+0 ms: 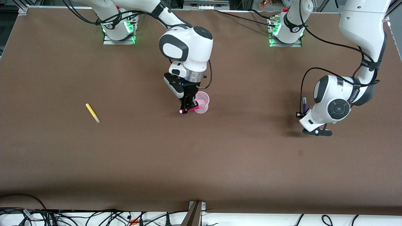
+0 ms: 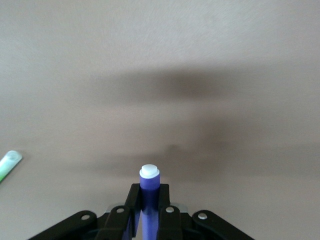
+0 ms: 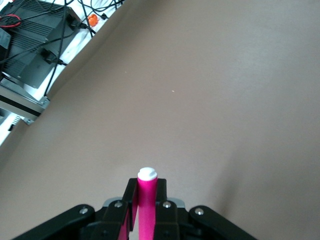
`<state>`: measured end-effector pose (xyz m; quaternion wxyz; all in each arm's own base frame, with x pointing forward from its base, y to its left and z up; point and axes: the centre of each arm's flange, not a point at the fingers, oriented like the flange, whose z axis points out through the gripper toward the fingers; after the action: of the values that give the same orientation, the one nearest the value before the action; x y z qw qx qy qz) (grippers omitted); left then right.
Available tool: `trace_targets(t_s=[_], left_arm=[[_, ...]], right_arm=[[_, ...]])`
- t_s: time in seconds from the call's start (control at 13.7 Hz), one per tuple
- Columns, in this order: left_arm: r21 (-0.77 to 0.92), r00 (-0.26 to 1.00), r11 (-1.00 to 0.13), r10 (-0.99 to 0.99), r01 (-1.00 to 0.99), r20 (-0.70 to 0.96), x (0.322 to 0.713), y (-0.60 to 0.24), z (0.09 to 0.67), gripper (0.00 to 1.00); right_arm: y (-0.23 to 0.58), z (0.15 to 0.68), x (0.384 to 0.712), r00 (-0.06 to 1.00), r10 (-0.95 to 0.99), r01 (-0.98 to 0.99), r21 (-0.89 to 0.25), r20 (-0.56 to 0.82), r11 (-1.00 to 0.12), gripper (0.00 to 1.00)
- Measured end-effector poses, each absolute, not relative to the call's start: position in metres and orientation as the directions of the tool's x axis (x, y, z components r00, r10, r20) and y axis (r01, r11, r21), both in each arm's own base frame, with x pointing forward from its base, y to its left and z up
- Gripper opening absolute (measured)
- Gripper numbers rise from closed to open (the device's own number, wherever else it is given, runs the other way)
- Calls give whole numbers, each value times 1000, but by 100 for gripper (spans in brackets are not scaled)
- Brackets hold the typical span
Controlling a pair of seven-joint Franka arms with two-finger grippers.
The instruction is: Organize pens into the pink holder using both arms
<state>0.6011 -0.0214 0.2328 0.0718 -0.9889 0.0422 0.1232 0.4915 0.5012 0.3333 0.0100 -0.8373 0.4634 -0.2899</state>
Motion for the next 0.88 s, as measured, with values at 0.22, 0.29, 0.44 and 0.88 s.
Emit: trace_targets(t_s=[0.22, 0.29, 0.44, 0.88], left_arm=[[-93, 957, -986, -106, -135, -269, 610, -33, 275, 18], [-59, 955, -987, -128, -149, -267, 613, -33, 287, 18], [3, 949, -984, -170, -176, -267, 623, -24, 310, 18], [208, 917, -936, -328, -283, -228, 639, -28, 365, 18]], right_arm=[[504, 319, 477, 394, -743, -767, -251, 541, -590, 18], [502, 316, 476, 394, -734, -766, -242, 554, -595, 18], [501, 314, 473, 394, -719, -764, -232, 572, -602, 18], [524, 311, 437, 401, -662, -745, -196, 633, -638, 18]])
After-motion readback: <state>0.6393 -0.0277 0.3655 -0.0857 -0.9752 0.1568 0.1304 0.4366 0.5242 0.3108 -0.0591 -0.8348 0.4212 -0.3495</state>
